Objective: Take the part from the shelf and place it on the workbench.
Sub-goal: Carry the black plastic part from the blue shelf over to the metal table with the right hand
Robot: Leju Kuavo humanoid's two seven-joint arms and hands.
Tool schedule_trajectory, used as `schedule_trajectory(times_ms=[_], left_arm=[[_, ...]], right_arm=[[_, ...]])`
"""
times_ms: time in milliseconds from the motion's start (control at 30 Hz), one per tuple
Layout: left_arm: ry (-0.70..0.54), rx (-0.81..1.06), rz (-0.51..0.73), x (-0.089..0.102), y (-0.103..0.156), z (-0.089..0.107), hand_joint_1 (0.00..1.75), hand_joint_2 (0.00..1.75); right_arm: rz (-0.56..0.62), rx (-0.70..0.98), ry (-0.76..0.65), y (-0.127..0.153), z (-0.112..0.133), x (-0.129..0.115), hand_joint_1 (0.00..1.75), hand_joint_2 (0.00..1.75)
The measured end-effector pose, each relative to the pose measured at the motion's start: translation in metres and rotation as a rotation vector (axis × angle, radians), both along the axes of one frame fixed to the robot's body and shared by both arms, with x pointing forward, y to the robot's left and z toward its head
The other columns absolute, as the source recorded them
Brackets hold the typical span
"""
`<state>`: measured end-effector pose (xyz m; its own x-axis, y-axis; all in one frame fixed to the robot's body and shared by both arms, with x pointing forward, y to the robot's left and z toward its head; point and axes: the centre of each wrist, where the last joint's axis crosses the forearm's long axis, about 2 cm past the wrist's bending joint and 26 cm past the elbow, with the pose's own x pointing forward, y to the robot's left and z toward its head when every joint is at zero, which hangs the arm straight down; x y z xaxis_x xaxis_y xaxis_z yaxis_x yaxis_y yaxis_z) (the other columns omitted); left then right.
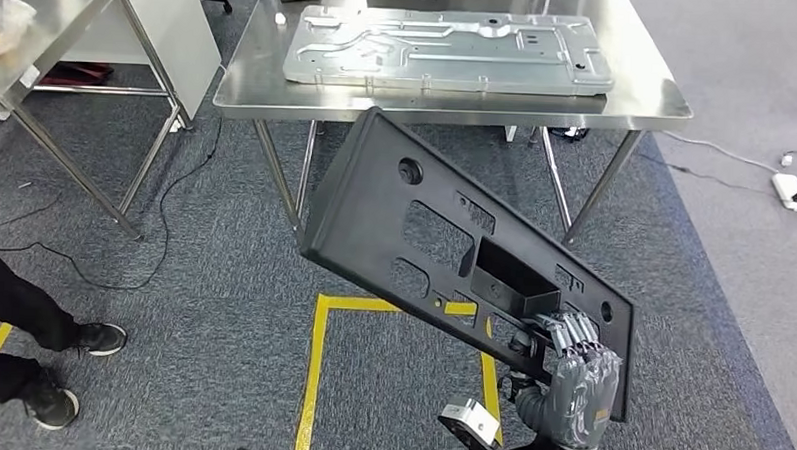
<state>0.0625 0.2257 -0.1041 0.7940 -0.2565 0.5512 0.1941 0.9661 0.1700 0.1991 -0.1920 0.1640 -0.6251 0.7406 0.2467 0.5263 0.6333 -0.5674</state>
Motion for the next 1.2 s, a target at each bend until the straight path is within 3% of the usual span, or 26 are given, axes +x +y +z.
schedule_trajectory(times_ms=[1200], left_arm=[[0.008, 0.011, -0.005, -0.001, 0.001, 0.0, 0.0, 1.75]], right_arm=[[-0.045, -0.005, -0.045, -0.007, 0.011, 0.007, 1.75, 1.75]])
